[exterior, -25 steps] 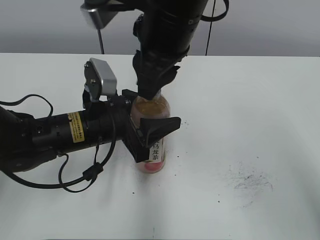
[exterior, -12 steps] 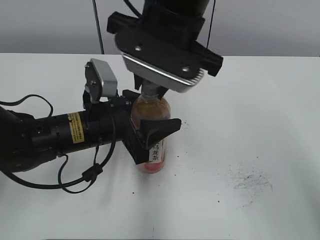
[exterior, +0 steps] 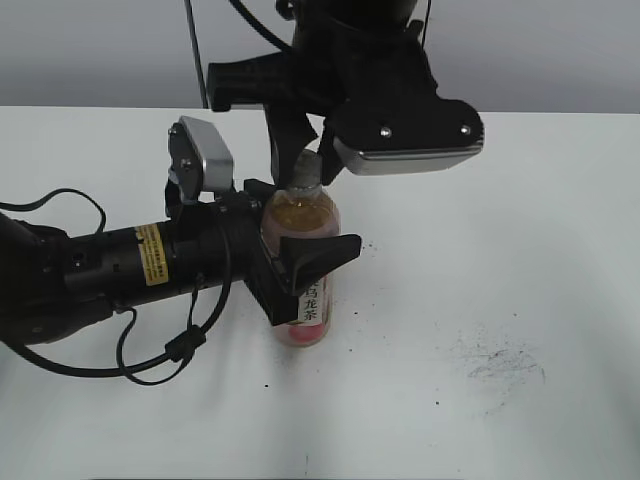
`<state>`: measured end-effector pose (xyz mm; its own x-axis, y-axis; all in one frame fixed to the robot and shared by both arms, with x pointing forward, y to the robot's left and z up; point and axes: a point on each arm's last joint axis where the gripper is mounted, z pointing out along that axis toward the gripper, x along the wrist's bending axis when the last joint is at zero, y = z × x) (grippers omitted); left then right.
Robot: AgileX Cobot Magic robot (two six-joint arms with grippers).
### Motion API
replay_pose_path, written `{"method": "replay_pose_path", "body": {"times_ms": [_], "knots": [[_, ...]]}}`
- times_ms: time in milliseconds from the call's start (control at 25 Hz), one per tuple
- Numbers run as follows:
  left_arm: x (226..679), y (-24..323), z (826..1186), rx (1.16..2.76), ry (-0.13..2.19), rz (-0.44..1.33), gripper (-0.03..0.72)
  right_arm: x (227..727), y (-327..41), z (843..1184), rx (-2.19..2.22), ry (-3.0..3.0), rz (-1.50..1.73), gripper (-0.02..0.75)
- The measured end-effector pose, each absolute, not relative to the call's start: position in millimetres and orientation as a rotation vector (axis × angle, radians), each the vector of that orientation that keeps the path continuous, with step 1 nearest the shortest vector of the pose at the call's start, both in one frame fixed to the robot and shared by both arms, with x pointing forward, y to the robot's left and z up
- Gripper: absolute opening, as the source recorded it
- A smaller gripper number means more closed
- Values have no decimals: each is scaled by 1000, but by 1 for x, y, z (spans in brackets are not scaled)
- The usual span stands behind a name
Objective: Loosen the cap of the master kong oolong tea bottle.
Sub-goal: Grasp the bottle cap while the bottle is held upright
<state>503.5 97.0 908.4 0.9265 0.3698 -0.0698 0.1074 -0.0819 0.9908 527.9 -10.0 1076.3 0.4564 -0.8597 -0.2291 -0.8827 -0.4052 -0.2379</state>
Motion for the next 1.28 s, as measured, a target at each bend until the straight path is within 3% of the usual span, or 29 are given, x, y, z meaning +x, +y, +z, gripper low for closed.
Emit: {"method": "replay_pose_path", "body": {"times_ms": [520, 800, 1040, 1280], "knots": [[504, 97, 908, 1650, 373, 227, 447, 528, -10, 1076, -2338, 1557, 120, 281], [504, 97, 908, 1650, 378, 226, 447, 526, -8, 1077, -2115, 1854, 223, 419], [504, 97, 908, 1650, 379, 226, 447, 524, -5, 1077, -1719, 2259, 340, 606], [504, 97, 908, 1650, 380, 225, 447, 525, -6, 1077, -1067, 2694, 431, 606]]}}
